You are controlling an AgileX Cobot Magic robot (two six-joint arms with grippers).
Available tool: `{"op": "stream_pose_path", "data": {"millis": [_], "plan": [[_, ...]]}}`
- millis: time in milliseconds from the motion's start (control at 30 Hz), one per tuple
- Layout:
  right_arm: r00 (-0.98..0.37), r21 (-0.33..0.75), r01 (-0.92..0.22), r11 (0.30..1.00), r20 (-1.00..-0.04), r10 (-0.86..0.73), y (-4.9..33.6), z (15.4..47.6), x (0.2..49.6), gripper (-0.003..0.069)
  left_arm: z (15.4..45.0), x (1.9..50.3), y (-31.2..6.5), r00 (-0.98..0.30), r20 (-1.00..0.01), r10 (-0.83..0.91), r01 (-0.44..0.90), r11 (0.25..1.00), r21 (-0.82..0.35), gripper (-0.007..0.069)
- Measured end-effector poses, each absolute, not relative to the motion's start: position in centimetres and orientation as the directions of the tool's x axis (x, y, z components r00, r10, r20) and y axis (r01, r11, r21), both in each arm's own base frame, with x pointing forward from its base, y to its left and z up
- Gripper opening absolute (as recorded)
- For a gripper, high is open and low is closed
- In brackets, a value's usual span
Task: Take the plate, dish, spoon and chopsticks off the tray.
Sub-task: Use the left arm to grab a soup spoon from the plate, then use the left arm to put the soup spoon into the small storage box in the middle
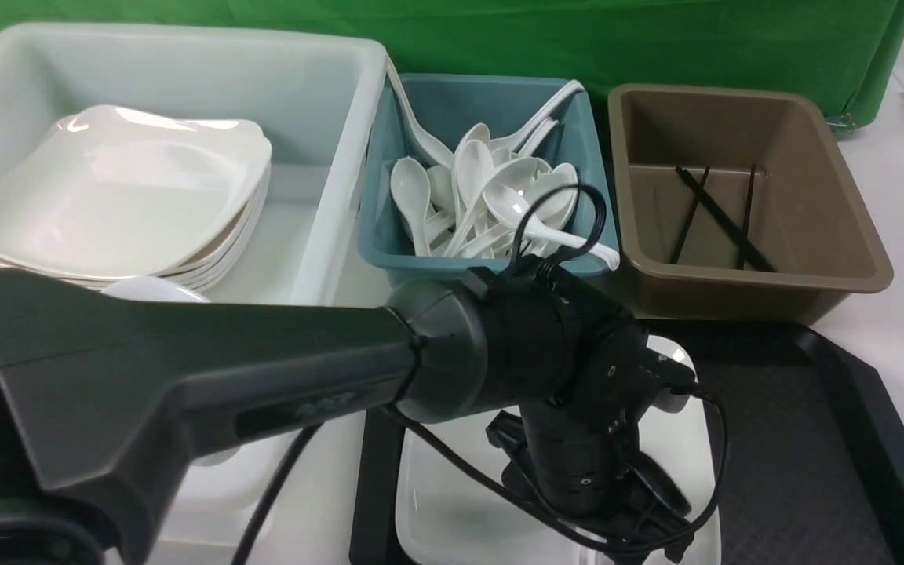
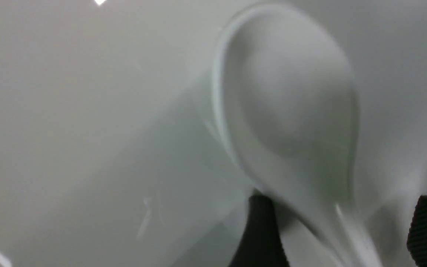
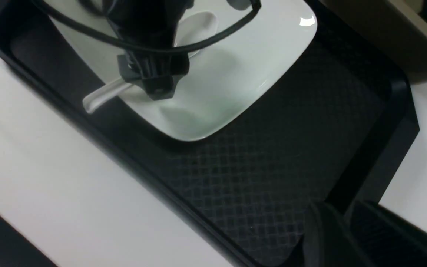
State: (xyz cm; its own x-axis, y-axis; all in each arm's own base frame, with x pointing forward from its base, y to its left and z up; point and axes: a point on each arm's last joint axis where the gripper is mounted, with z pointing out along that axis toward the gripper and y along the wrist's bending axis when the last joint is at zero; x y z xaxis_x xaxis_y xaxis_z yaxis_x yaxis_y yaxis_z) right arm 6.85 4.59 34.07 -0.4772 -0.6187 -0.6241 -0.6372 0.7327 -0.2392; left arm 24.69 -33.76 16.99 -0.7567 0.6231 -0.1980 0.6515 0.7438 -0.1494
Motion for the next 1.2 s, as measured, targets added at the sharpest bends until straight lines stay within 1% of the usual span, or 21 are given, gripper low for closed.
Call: {"op": "stream_pose_path", "data": {"millis": [33, 100, 167, 200, 267, 333, 467, 500, 533, 600, 633, 700, 733, 800, 900, 933, 967, 1033, 1133, 1167, 1200], "plan": [[-0.475, -0.240, -0.638, 0.731, -0.624, -0.620, 4.6, 34.1, 6.9, 0.0141, 16.9, 24.7, -33.8, -0.757, -0.197, 0.623, 0.651, 0.744, -0.149, 0.0496], [-0.461, -0.252, -0.647, 0.720, -0.623, -0.632, 4.6, 34.1, 6.9, 0.0141, 16.8, 24.8, -33.8, -0.752, -0.194, 0.630, 0.656, 0.741, -0.140, 0.0375], [-0.460, -0.253, -0.648, 0.719, -0.623, -0.633, 4.6, 34.1, 6.9, 0.0142, 16.8, 24.8, -33.7, -0.751, -0.191, 0.632, 0.658, 0.741, -0.139, 0.0210], [-0.459, -0.254, -0.648, 0.718, -0.623, -0.634, 4.6, 34.1, 6.9, 0.0142, 16.8, 24.7, -33.7, -0.750, -0.190, 0.634, 0.660, 0.738, -0.138, 0.0155], [-0.458, -0.255, -0.647, 0.718, -0.623, -0.634, 4.6, 34.1, 6.9, 0.0142, 16.9, 24.7, -33.7, -0.739, -0.192, 0.645, 0.671, 0.728, -0.138, 0.0089], [-0.455, -0.259, -0.645, 0.718, -0.625, -0.634, 4.6, 34.1, 6.9, 0.0142, 17.5, 24.7, -33.6, -0.729, -0.207, 0.652, 0.681, 0.720, -0.131, 0.0059], [-0.453, -0.263, -0.640, 0.722, -0.629, -0.632, 4.6, 34.2, 7.0, 0.0143, 19.5, 24.9, -33.1, -0.691, -0.243, 0.681, 0.713, 0.698, -0.073, 0.0047], [-0.454, -0.265, -0.636, 0.724, -0.630, -0.630, 4.6, 34.2, 7.0, 0.0143, 20.3, 25.1, -32.9, -0.678, -0.265, 0.686, 0.720, 0.692, -0.050, 0.0047], [-0.457, -0.266, -0.629, 0.730, -0.633, -0.625, 4.5, 34.2, 7.1, 0.0143, 22.5, 25.9, -32.5, -0.651, -0.329, 0.684, 0.725, 0.689, -0.002, 0.0047], [-0.464, -0.261, -0.619, 0.740, -0.639, -0.614, 4.5, 34.3, 7.1, 0.0143, 25.7, 27.7, -31.8, -0.611, -0.451, 0.651, 0.712, 0.701, 0.046, 0.0047], [-0.463, -0.261, -0.619, 0.740, -0.640, -0.613, 4.5, 34.3, 7.1, 0.0143, 26.5, 28.5, -31.5, -0.607, -0.483, 0.632, 0.701, 0.711, 0.050, 0.0047], [-0.462, -0.256, -0.615, 0.746, -0.650, -0.604, 4.6, 34.3, 7.2, 0.0143, 29.0, 31.1, -30.7, -0.568, -0.607, 0.556, 0.668, 0.742, 0.055, 0.0047], [-0.465, -0.243, -0.609, 0.755, -0.662, -0.588, 4.6, 34.4, 7.2, 0.0143, 30.3, 33.3, -29.7, -0.542, -0.676, 0.499, 0.638, 0.768, 0.055, 0.0047], [-0.472, -0.225, -0.602, 0.766, -0.674, -0.568, 4.7, 34.4, 7.2, 0.0143, 31.5, 36.4, -28.0, -0.525, -0.746, 0.409, 0.581, 0.813, 0.036, 0.0047], [-0.489, -0.205, -0.585, 0.785, -0.682, -0.543, 4.7, 34.5, 7.2, 0.0143, 31.8, 39.2, -26.4, -0.517, -0.790, 0.330, 0.527, 0.850, 0.010, 0.0047], [-0.498, -0.191, -0.577, 0.794, -0.689, -0.527, 4.8, 34.5, 7.2, 0.0143, 31.6, 42.0, -24.7, -0.501, -0.827, 0.256, 0.475, 0.880, -0.015, 0.0047], [-0.498, -0.190, -0.577, 0.794, -0.689, -0.526, 4.8, 34.5, 7.2, 0.0143, 31.7, 42.7, -24.3, -0.495, -0.835, 0.239, 0.462, 0.886, -0.020, 0.0047], [-0.502, -0.181, -0.572, 0.800, -0.694, -0.516, 4.8, 34.5, 7.2, 0.0143, 30.5, 45.3, -22.9, -0.473, -0.862, 0.182, 0.419, 0.907, -0.039, 0.0049], [-0.514, -0.164, -0.566, 0.808, -0.696, -0.502, 4.8, 34.5, 7.2, 0.0143, 29.1, 46.9, -22.1, -0.463, -0.873, 0.155, 0.395, 0.918, -0.046, 0.0063], [-0.523, -0.148, -0.569, 0.809, -0.694, -0.495, 4.9, 34.4, 7.1, 0.0143, 27.8, 47.8, -21.7, -0.462, -0.875, 0.145, 0.382, 0.923, -0.048, 0.0086], [-0.528, -0.138, -0.572, 0.809, -0.693, -0.492, 4.9, 34.4, 7.1, 0.0143, 27.2, 48.2, -21.5, -0.464, -0.875, 0.141, 0.376, 0.925, -0.050, 0.0110]]}}
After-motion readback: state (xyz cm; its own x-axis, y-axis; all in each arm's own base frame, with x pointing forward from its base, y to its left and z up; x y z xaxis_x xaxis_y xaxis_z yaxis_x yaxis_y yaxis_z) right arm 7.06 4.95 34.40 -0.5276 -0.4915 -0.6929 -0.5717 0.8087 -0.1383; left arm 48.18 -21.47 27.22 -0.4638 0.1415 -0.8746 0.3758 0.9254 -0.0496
